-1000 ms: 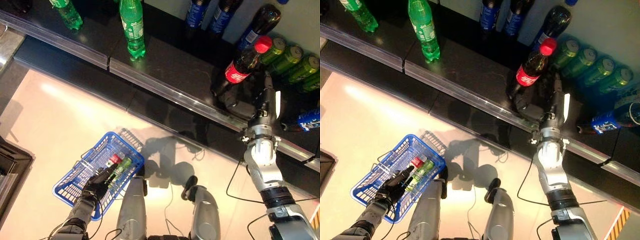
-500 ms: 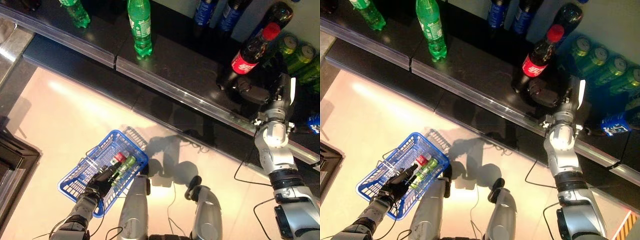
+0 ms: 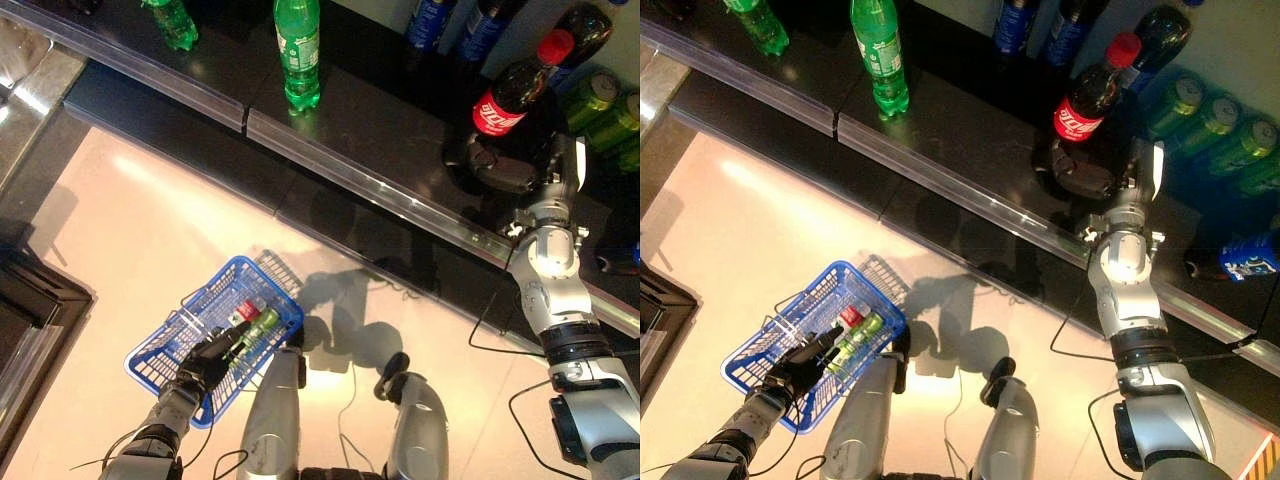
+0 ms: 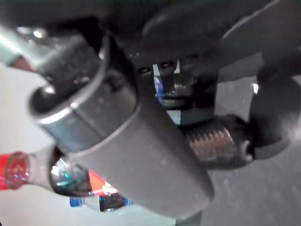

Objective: Pick up the drink and place into the basket.

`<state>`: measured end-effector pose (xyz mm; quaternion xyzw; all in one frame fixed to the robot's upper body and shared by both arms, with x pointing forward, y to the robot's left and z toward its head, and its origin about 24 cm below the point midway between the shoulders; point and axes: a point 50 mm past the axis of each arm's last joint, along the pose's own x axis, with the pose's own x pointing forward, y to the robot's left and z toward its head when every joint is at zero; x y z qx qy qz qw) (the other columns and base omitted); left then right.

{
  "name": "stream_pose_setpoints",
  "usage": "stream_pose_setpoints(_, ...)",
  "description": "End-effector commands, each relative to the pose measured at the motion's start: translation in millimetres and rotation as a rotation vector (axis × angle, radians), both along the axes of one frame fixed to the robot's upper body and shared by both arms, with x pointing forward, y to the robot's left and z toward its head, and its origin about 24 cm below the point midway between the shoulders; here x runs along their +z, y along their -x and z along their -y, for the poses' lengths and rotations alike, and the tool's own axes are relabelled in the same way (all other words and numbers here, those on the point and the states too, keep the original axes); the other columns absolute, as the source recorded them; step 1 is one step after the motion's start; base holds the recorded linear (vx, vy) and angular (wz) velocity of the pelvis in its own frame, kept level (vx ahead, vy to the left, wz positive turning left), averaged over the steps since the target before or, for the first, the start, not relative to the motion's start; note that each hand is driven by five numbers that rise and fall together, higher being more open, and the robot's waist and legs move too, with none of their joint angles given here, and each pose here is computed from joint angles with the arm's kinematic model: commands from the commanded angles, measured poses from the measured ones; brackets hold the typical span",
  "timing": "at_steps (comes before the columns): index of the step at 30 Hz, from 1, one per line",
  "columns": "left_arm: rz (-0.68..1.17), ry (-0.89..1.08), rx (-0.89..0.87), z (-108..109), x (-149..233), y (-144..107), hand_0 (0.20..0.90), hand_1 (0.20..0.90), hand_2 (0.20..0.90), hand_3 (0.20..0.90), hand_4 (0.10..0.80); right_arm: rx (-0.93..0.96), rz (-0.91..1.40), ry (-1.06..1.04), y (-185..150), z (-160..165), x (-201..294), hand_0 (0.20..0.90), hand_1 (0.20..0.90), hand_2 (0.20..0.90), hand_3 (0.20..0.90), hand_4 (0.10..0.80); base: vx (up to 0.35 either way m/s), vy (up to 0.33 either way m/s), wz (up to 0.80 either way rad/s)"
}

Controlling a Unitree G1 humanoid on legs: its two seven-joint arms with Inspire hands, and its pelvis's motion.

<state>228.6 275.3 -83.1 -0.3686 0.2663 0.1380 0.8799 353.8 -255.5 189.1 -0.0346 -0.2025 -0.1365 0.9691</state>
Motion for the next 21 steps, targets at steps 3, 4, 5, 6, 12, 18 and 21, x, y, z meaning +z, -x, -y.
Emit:
stream_pose_setpoints(3, 0.080, 0.116, -0.221, 39.5, -10.2, 9.7, 0.300, 0.300, 0.300, 0.200, 0.100, 0.011, 0.271, 0.137, 11.6, 2.8, 77.9, 0.900, 0.900, 0.900, 0.900, 0.800, 0.000, 0.000, 0.00)
stream_pose_setpoints(4, 0.078, 0.115, -0.221, 39.5, -10.3, 9.8, 0.300, 0.300, 0.300, 0.200, 0.100, 0.016, 0.272, 0.147, 11.4, 1.3, 79.6, 0.900, 0.900, 0.900, 0.900, 0.800, 0.000, 0.000, 0.00)
stream_pose_setpoints(5, 0.078, 0.114, -0.224, 39.5, -10.3, 9.8, 0.300, 0.300, 0.300, 0.200, 0.100, 0.022, 0.274, 0.153, 11.1, -0.3, 82.1, 0.900, 0.900, 0.900, 0.900, 0.800, 0.077, -0.002, -0.02)
stream_pose_setpoints(6, 0.077, 0.114, -0.225, 39.5, -10.3, 9.8, 0.300, 0.300, 0.300, 0.200, 0.100, 0.026, 0.275, 0.157, 10.7, -1.3, 83.5, 0.900, 0.900, 0.900, 0.900, 0.800, 0.000, 0.000, 0.00)
stream_pose_setpoints(12, 0.073, 0.113, -0.241, 42.0, -9.8, 8.2, 0.300, 0.300, 0.300, 0.200, 0.100, 0.044, 0.272, 0.179, 7.8, -6.7, 89.8, 0.900, 0.900, 0.900, 0.900, 0.800, 0.000, 0.000, 0.00)
stream_pose_setpoints(18, 0.070, 0.105, -0.262, 42.6, -9.7, 8.7, 0.300, 0.300, 0.300, 0.200, 0.100, 0.141, 0.290, 0.159, 5.6, -17.7, 102.7, 0.300, 0.300, 0.300, 0.200, 0.100, 0.000, 0.000, 0.00)
stream_pose_setpoints(21, 0.070, 0.106, -0.272, 44.8, -10.0, 8.2, 0.300, 0.300, 0.300, 0.200, 0.100, 0.160, 0.290, 0.135, 3.4, -20.6, 103.6, 0.300, 0.300, 0.300, 0.200, 0.100, 0.000, 0.000, 0.00)
